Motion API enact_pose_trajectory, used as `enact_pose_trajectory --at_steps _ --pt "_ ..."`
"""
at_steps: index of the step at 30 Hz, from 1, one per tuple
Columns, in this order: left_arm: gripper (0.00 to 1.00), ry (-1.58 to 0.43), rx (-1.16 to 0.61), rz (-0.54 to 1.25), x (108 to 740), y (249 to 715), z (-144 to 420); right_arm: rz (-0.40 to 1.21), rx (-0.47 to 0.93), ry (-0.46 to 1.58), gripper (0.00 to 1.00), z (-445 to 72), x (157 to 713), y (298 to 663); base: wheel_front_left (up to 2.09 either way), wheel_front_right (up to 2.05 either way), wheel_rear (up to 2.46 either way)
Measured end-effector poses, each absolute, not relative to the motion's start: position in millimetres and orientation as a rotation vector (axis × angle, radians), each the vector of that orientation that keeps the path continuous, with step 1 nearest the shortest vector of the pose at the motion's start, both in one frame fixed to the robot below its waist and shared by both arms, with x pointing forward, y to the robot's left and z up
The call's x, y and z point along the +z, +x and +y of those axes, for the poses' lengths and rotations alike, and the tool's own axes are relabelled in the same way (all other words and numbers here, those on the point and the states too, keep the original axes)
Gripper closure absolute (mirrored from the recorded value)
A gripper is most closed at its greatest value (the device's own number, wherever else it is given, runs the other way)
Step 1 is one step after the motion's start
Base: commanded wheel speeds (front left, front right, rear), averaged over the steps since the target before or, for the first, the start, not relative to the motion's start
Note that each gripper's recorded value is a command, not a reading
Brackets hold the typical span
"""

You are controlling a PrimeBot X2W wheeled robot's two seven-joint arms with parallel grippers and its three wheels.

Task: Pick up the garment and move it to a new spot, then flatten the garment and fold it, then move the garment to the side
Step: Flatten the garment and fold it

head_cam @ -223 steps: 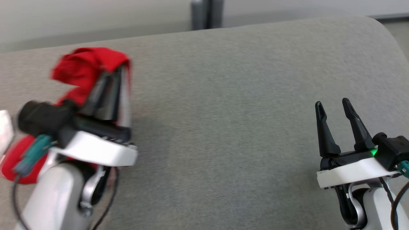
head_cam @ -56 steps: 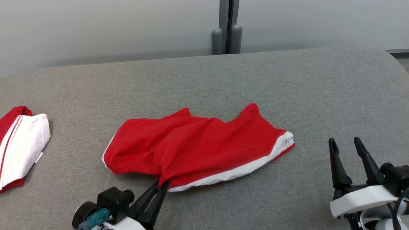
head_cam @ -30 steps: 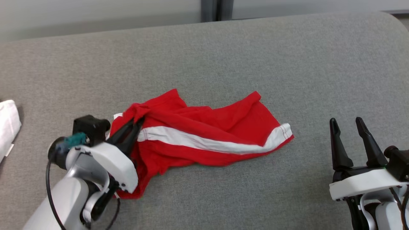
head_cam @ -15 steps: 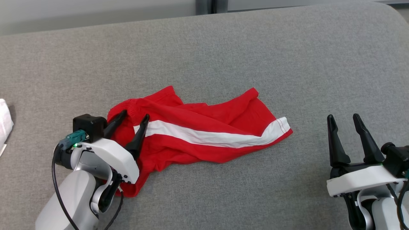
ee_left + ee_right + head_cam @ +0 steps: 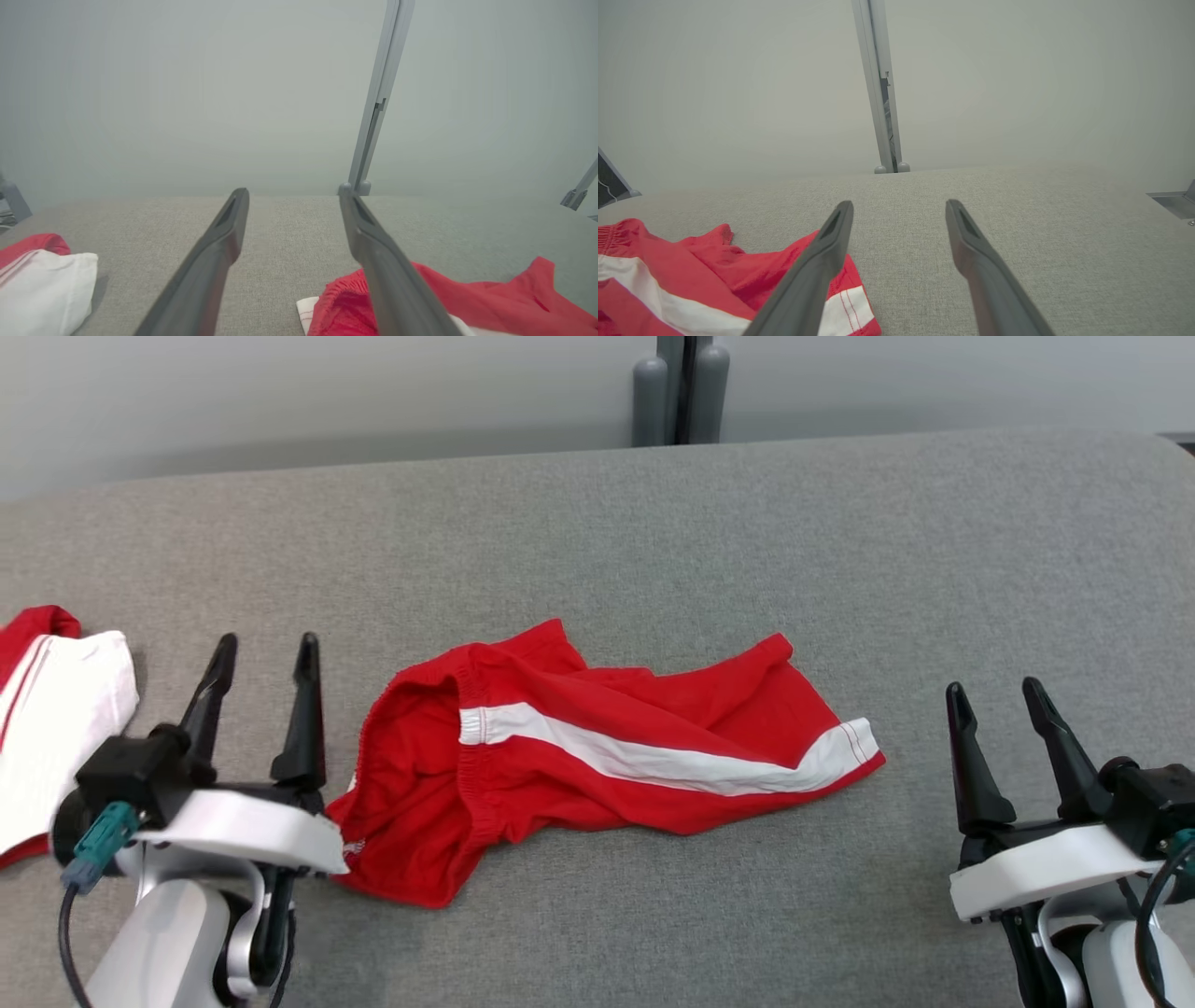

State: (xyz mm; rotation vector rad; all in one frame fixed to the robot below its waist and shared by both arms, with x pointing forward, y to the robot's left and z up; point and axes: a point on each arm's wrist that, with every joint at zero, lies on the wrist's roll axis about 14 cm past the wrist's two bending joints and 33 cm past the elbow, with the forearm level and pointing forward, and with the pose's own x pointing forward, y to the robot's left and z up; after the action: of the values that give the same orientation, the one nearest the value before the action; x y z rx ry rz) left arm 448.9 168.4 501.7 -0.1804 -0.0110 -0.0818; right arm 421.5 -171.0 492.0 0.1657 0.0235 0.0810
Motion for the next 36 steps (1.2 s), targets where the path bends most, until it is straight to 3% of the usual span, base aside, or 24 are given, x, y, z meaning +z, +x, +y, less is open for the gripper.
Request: enact_pose_trajectory --at_steps 15,36 --pt "0.00 -0.118 -0.007 0.029 491.3 382.3 191.2 0.030 0.125 0.134 0.00 -157.4 500.6 409.2 0.00 0.00 0.00" --pt "0.00 -0.095 -0.039 0.059 487.9 383.3 182.1 0.050 0.118 0.124 0.00 -160.1 496.8 409.4 0.00 0.00 0.00"
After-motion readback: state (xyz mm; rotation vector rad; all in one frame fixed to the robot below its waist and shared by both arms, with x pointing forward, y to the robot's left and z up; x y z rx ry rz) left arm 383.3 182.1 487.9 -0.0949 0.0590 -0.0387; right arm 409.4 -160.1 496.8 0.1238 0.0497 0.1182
